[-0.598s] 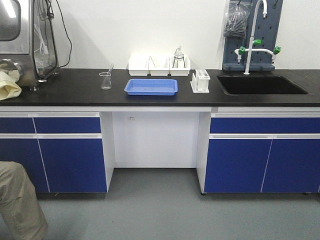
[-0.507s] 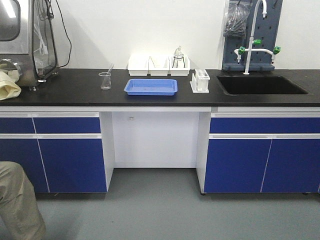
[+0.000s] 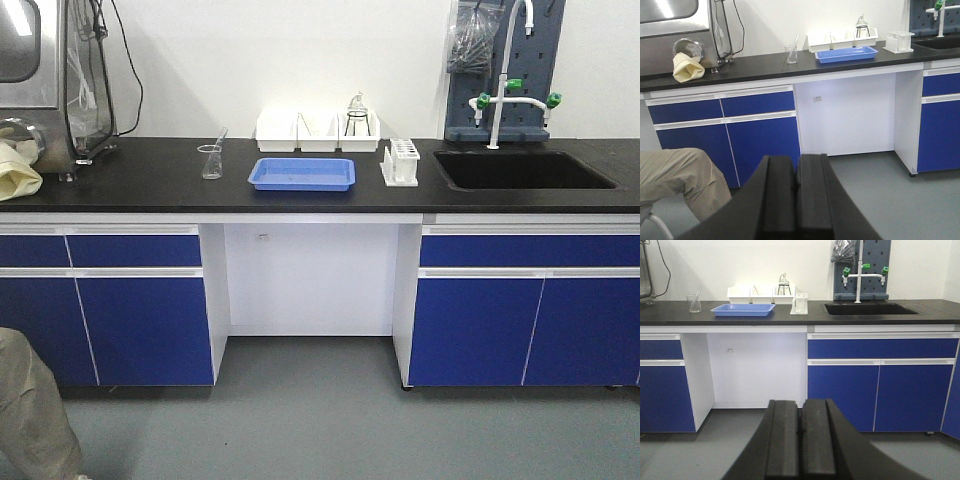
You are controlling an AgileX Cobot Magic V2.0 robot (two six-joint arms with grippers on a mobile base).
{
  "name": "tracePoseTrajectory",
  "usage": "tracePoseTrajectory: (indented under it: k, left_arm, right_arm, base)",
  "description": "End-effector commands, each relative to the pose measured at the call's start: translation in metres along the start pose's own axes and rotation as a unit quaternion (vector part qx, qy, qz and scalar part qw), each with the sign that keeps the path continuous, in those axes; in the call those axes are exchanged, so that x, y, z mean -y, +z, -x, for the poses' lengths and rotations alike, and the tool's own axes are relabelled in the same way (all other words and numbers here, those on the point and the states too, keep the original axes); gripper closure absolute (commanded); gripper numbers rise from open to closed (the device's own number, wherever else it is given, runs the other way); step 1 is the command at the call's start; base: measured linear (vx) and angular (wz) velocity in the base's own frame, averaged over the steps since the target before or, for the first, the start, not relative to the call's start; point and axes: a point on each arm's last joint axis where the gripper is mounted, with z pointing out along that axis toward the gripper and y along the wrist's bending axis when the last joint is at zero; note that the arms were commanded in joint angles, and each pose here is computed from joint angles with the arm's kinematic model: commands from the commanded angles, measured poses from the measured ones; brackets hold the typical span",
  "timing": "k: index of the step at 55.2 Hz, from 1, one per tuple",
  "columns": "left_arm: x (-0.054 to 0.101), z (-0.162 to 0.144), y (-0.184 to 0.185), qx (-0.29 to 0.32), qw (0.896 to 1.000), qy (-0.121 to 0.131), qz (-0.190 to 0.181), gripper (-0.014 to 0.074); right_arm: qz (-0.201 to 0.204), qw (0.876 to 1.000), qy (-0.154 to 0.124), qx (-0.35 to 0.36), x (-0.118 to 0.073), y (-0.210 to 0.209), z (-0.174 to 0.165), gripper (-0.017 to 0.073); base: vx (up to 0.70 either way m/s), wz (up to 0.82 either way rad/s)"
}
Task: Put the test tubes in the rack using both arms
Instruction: 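Drive the base forward up to the bench with the beaker and rack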
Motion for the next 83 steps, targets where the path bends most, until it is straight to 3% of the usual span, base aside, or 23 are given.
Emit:
tracePoseTrajectory:
  k: [1,34,83]
  left_arm:
    - [0.0002,-0.0009,0.0007,0.03,1.0,-0.008,0.001,0.0601]
    - [0.0002,-0.0009,0.0007,0.03,1.0,-0.008,0.001,0.0601]
    - [0.0002,-0.0009,0.0007,0.03,1.0,-0.008,0.001,0.0601]
  right_arm:
    - [-0.002,0.999,-0.006,0.047,0.0002,-0.0009,0.007,0.0571]
    - [-0.002,0.999,-0.006,0.047,0.0002,-0.0009,0.007,0.0571]
    - [-0.002,0.999,-0.006,0.047,0.0002,-0.0009,0.007,0.0571]
  base:
    - [0.02,0.01]
    - [0.17,0.01]
    - [0.44,-0.01]
